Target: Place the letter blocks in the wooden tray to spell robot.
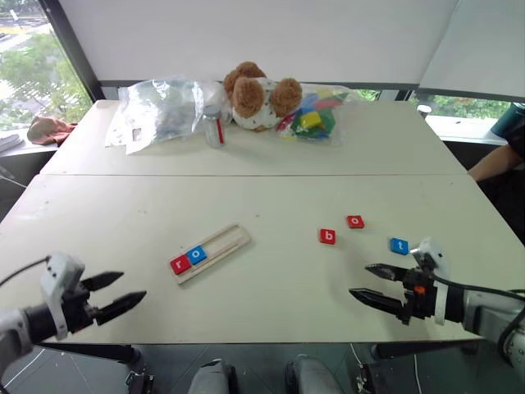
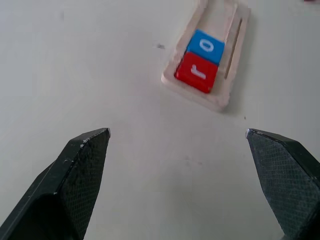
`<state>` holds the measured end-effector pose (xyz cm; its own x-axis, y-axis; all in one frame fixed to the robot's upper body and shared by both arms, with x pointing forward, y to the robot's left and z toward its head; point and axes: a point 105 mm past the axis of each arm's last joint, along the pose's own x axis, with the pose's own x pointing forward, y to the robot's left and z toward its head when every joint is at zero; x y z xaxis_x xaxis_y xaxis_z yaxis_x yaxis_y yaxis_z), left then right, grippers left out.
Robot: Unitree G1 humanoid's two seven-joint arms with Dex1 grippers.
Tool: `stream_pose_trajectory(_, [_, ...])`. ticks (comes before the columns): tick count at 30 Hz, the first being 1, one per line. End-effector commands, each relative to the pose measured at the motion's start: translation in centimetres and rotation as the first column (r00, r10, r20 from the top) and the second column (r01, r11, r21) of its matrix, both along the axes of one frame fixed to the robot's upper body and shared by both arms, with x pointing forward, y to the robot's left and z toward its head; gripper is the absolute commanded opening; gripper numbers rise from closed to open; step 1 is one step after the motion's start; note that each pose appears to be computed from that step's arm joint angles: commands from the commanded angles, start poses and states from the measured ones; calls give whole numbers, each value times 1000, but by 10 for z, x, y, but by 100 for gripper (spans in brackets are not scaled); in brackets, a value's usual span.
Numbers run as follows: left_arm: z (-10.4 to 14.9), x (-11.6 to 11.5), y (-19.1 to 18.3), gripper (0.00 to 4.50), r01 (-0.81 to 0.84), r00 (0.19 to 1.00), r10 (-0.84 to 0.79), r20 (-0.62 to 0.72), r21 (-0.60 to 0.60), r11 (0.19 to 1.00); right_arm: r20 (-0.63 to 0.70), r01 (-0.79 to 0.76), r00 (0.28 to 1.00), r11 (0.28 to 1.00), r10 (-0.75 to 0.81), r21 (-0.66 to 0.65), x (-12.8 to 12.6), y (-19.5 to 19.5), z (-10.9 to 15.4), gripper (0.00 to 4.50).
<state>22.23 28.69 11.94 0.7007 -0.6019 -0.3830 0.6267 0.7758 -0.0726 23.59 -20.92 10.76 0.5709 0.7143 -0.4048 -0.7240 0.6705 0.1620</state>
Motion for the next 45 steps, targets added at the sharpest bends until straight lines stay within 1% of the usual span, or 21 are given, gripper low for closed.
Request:
stream_pose_trajectory(1, [30,27,-9,450,122,986,-131,99,91,988,68,-127,990,992,127,-2,6,32,22,447])
stream_pose_trajectory(2, [34,33,-13,450,144,981,-155,114,98,985,74,-154,985,988,153,1,7,40,25,447])
stream_pose_trajectory(4, [30,38,-28,450,227,965,-238,111,107,968,85,-209,974,978,208,6,8,60,30,447])
stream_pose_trajectory(8, [10,46,-43,450,294,946,-310,99,150,944,83,-288,954,958,287,-2,0,87,26,447])
stream_pose_trajectory(11, [-5,46,-50,450,312,941,-326,93,137,940,84,-313,946,950,313,-8,-6,100,23,447])
stream_pose_trajectory(14, [-13,44,-57,450,306,944,-314,100,92,948,85,-304,949,953,303,1,-8,103,21,447])
stream_pose_trajectory(17, [-21,40,-61,450,306,945,-313,94,88,948,82,-290,954,957,289,7,-9,103,19,447])
stream_pose_trajectory(20, [-27,37,-61,450,298,947,-307,92,105,949,78,-284,956,959,283,8,-10,103,17,447])
stream_pose_trajectory(22, [-33,38,-59,450,285,949,-299,98,137,949,78,-281,957,960,279,11,-10,104,16,447])
stream_pose_trajectory(27, [-44,41,-56,450,251,956,-272,114,167,953,92,-270,959,963,267,20,-7,105,16,447])
stream_pose_trajectory(34, [-61,43,-63,450,240,955,-269,123,207,948,107,-255,962,967,252,16,-4,103,16,447])
stream_pose_trajectory(39, [-70,48,-64,450,216,965,-237,111,174,961,105,-251,963,968,248,18,-5,105,14,447])
stream_pose_trajectory(42, [-74,51,-64,365,214,965,-237,116,180,960,107,-247,964,969,243,20,-5,105,14,450])
stream_pose_trajectory(43, [-74,51,-64,320,214,964,-237,117,181,960,108,-243,965,970,239,21,-5,105,14,450])
stream_pose_trajectory(44, [-74,51,-64,308,218,964,-240,115,177,960,108,-239,966,971,235,20,-4,105,14,450])
stream_pose_trajectory(45, [-74,51,-64,309,221,963,-243,113,174,959,109,-236,966,971,233,20,-4,105,14,450])
